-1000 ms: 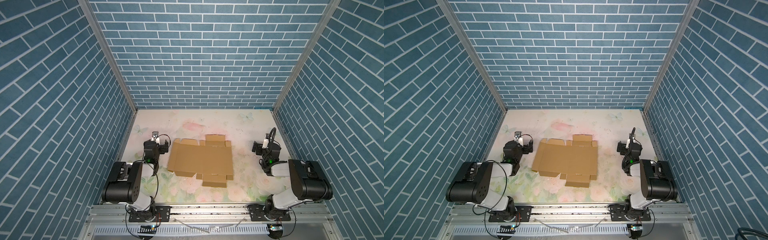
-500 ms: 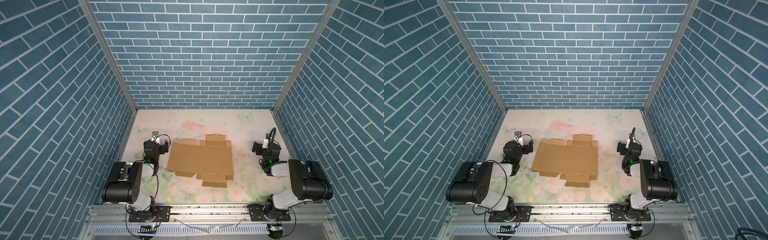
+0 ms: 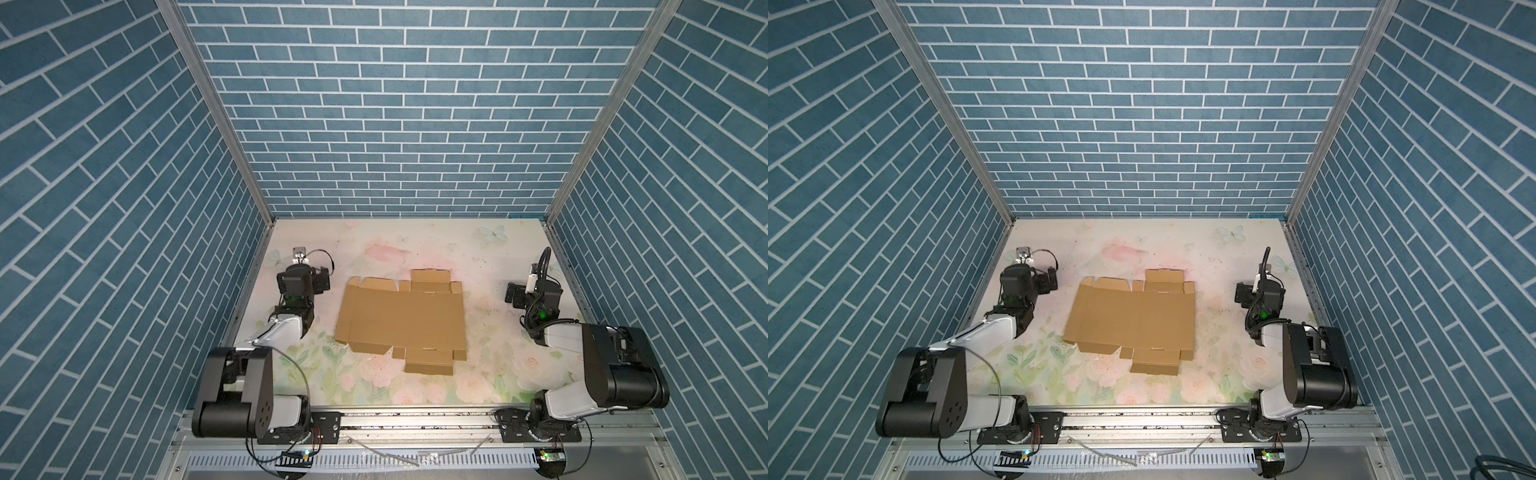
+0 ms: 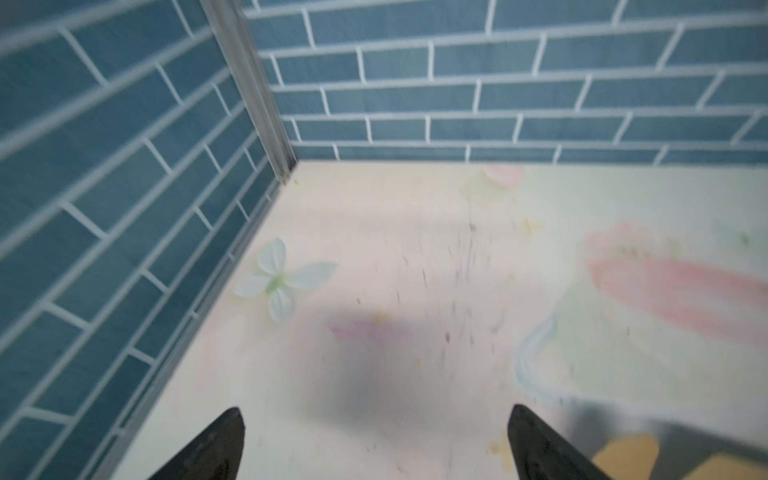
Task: Fold the paper box
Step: 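Move both grippers forward to the side edges of the cardboard blank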
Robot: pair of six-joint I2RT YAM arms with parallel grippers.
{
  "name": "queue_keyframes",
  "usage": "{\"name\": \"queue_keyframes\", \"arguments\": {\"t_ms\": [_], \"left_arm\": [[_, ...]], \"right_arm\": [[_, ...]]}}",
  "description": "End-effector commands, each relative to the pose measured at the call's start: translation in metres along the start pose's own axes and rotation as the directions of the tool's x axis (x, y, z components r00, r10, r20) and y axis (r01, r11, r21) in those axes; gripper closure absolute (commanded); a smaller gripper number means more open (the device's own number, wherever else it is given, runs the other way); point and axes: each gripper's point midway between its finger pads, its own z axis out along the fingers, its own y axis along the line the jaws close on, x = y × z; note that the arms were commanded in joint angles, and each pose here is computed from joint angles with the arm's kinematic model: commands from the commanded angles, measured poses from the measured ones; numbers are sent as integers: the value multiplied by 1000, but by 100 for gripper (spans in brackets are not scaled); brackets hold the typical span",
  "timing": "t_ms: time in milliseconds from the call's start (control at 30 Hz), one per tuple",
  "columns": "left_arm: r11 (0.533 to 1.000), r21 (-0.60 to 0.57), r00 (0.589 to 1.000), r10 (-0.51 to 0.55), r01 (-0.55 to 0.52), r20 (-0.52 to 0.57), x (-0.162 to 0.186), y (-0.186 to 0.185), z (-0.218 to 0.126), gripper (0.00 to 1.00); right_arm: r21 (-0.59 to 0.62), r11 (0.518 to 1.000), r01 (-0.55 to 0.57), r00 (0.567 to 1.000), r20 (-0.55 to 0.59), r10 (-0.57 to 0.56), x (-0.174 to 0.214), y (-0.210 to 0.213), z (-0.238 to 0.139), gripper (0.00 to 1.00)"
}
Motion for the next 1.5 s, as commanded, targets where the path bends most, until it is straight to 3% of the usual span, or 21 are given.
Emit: {"name": "queue_keyframes", "arguments": {"t_ms": [0,100,300,567,867,1200,1367,1467], "left_arm": [[985,-92,972,-163,149,-170,11,18,-16,0],[974,10,952,-219,226,-213,9,-1,-17,0],[960,45,890,-236,275,-390,36,-19,-26,0],[961,64,815,-193,271,-546,62,-28,-53,0],[943,141,737,-138,303,-661,89,-51,-58,1],[938,203,697,-54,282,-715,112,-79,-55,1],[925,236,668,-25,297,-744,124,-93,-48,11],[918,246,653,-18,310,-757,131,-99,-46,23]], "right_arm": [[99,994,-53,988,-137,66,-31,-18,-13,1],[172,972,-159,953,-229,197,-33,-25,-25,1],[-10,945,-327,906,-288,311,-38,17,-42,1],[-168,959,-227,926,-343,159,-39,83,-69,1],[-324,926,-195,914,-403,52,-30,148,-71,34],[-385,904,-184,899,-437,-3,-17,181,-73,40],[-395,902,-176,894,-448,-22,-10,188,-73,41],[-399,900,-175,893,-450,-26,-9,192,-71,41]]}}
